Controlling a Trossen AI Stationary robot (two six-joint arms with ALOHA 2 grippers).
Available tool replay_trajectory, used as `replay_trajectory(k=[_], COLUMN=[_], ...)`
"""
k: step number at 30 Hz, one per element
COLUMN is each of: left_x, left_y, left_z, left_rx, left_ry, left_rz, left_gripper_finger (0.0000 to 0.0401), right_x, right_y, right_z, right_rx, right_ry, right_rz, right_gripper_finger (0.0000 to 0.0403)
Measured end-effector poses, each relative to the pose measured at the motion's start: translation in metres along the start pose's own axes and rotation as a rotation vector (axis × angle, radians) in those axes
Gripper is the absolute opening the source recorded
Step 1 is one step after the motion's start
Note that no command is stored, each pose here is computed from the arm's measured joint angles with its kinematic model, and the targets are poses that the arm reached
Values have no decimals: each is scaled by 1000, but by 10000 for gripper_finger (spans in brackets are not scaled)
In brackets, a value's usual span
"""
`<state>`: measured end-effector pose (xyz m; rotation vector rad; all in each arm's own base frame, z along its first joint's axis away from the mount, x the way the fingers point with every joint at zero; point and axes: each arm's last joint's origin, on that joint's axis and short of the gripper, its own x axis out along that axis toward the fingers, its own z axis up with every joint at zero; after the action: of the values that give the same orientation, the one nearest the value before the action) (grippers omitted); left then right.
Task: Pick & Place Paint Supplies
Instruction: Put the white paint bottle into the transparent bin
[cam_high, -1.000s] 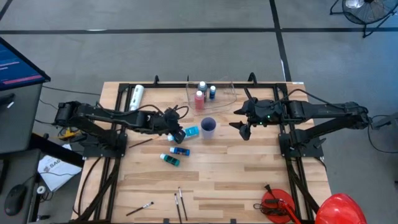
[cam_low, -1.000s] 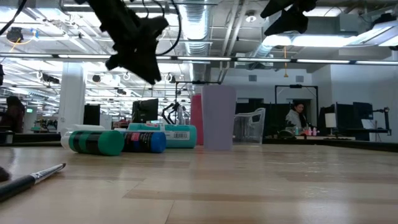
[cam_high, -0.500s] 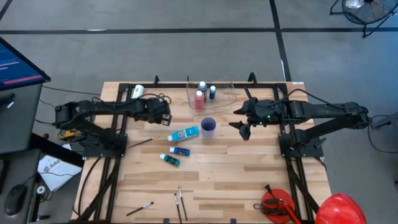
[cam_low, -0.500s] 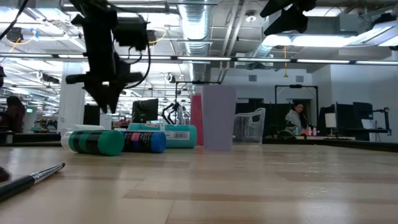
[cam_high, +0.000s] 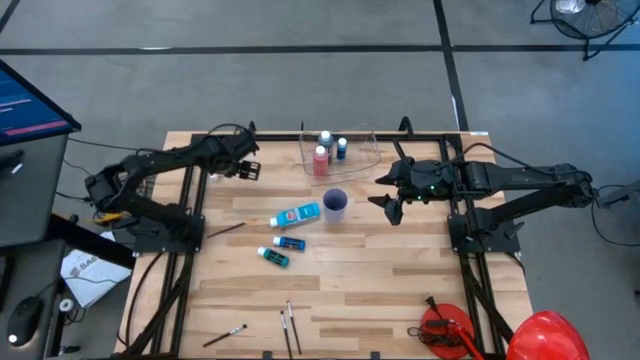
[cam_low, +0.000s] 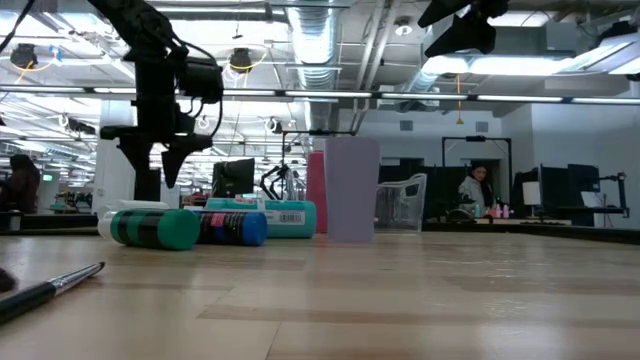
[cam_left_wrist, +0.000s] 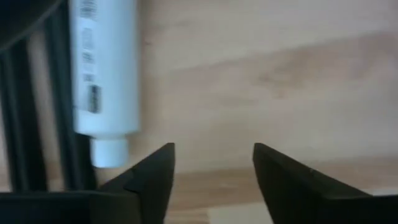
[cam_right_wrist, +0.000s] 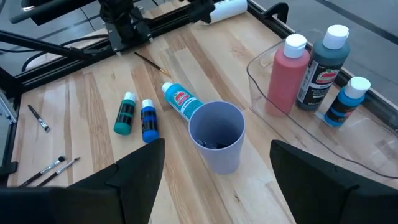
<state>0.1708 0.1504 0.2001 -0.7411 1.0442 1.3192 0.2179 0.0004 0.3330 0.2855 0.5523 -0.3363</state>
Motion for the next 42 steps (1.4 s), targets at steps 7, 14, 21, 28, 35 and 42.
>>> replay_trajectory(k=[7, 14, 21, 28, 35, 42], left_x=[8, 17, 25, 43, 47, 47], left_y=[20, 42, 42, 38, 35, 34], left_z=[13, 28, 36, 35, 35, 37], left_rx=[-24, -103, -139, -165, -172, -217], left_ry=[10, 18, -5, 55, 33, 2], left_rz=[42, 49, 10, 58, 106, 114], left_gripper_finger=[286, 296, 296, 296, 296, 296], right_x=[-1, -3, -4, -4, -4, -4], right_y=[3, 11, 13, 13, 13, 13], right_z=[-1, -4, -6, -6, -6, -7], right_rx=[-6, -27, -13, 17, 15, 12], right_ry=[4, 11, 15, 16, 21, 28], right_rz=[14, 46, 58, 57, 55, 51], right_gripper_finger=[283, 283, 283, 283, 283, 283])
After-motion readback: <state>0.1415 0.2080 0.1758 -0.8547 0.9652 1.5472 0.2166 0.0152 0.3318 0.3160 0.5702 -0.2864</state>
